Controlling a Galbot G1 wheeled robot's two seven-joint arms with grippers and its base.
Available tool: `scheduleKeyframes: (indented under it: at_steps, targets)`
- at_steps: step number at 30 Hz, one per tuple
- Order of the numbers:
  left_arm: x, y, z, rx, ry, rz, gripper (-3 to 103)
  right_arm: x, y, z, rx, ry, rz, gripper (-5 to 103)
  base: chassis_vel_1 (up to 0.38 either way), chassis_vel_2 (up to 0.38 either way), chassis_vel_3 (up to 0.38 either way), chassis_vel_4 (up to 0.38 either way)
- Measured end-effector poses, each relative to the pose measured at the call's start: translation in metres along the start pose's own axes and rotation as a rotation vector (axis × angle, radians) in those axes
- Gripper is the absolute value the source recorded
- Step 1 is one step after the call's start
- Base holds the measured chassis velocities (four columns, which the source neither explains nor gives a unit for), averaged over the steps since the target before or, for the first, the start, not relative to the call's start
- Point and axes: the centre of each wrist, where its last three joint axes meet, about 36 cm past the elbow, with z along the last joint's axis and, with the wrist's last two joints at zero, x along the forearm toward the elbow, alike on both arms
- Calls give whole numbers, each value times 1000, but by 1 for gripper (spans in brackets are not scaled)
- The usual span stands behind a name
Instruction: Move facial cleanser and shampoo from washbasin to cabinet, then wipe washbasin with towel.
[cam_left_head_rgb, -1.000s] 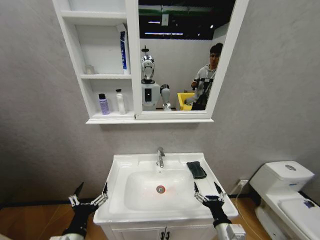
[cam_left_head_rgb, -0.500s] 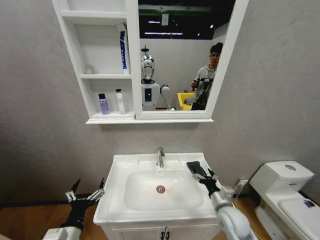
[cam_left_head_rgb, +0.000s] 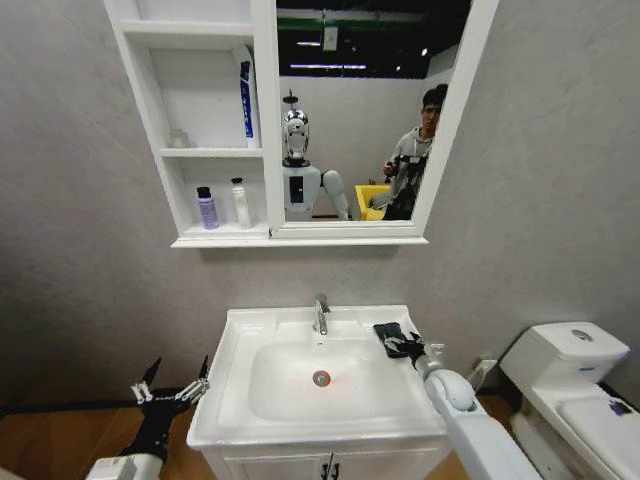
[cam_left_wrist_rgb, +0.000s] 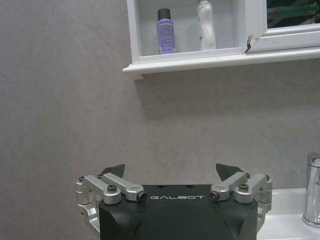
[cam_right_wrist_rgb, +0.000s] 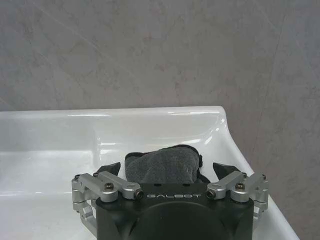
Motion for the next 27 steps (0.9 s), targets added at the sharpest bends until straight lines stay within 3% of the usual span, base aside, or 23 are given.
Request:
scheduleKeyframes:
  at_steps: [4, 7, 8, 12, 13, 15, 20, 22, 27]
  targets:
    - [0, 0, 0, 0, 0, 0, 100, -8, 2, 7, -7, -10, -11, 102, 0, 0, 0, 0]
    - [0, 0, 0, 0, 0, 0, 100, -15, 6, 14, -10, -6, -20, 93, 0, 0, 0, 0]
    - [0, 0, 0, 0, 0, 0, 100, -19, 9, 16, -13, -2, -19, 83, 0, 0, 0, 0]
    - [0, 0, 0, 0, 0, 0, 100, -23, 10, 17, -15, 7, -14, 77, 0, 0, 0, 0]
    - [0, 0, 0, 0, 0, 0, 100, -25, 9, 16, -15, 15, -8, 66, 0, 0, 0, 0]
    - [0, 0, 0, 0, 0, 0, 100, -27, 3, 14, -8, 30, 7, 57, 0, 0, 0, 0]
    - [0, 0, 0, 0, 0, 0, 100, -27, 2, 13, -7, 40, 10, 46, 0, 0, 0, 0]
    - [0, 0, 0, 0, 0, 0, 100, -26, 3, 11, -10, 39, 11, 35, 0, 0, 0, 0]
    - [0, 0, 0, 0, 0, 0, 100, -19, 4, 4, -9, 26, 13, 19, 0, 0, 0, 0]
